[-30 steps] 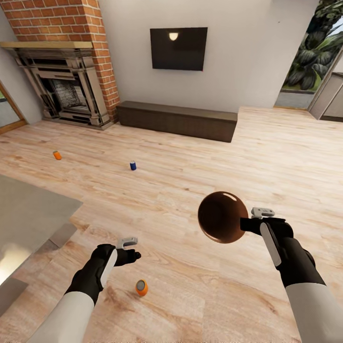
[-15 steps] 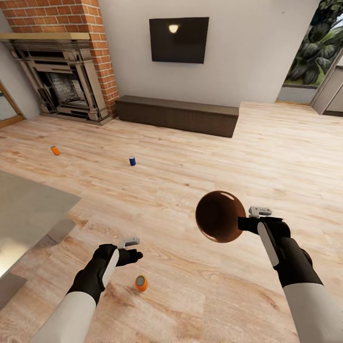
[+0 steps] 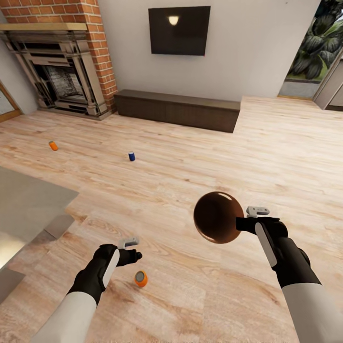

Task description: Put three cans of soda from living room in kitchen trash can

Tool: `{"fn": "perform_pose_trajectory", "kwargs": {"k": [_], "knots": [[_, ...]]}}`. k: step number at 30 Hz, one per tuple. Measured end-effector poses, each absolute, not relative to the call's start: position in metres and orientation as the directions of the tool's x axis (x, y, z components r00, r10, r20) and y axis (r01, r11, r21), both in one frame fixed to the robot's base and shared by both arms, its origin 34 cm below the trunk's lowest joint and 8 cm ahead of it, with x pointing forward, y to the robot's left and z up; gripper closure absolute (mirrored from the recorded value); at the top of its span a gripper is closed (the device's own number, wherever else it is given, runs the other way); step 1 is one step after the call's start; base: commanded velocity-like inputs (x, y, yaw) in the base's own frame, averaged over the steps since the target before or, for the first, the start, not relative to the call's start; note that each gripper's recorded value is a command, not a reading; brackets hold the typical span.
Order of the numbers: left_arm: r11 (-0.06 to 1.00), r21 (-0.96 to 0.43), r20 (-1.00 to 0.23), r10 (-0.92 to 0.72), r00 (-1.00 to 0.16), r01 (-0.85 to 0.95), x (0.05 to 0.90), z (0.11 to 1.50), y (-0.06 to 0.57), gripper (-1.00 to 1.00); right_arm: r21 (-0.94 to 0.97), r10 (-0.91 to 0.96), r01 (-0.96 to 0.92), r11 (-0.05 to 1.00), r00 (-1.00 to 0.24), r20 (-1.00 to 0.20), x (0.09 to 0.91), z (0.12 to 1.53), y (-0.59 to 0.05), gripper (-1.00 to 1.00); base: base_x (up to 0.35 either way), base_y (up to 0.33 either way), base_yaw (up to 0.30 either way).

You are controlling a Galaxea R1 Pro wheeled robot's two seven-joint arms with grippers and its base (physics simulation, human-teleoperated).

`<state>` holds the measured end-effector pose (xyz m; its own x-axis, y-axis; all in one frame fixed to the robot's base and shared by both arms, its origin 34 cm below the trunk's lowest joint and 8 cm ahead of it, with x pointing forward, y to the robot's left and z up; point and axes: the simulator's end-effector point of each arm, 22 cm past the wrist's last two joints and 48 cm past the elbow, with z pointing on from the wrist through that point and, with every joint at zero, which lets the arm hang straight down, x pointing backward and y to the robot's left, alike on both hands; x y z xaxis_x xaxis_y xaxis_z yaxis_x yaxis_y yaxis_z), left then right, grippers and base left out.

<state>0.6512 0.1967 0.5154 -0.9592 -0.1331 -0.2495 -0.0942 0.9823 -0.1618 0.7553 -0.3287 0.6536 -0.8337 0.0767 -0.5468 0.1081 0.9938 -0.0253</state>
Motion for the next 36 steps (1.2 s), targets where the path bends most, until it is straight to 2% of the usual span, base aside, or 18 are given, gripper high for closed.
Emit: {"fn": "perform_pose_trajectory", "kwargs": {"k": [36], "knots": [[0.983, -0.157, -0.231, -0.127, -0.965, -0.092, 0.638, 0.434, 0.195, -1.00, -0.031, 0.015, 0.043, 0.999, -0.787, -0.617, 0.765, 0.613, -0.307, 1.00, 0.000, 0.000, 0.000]]}}
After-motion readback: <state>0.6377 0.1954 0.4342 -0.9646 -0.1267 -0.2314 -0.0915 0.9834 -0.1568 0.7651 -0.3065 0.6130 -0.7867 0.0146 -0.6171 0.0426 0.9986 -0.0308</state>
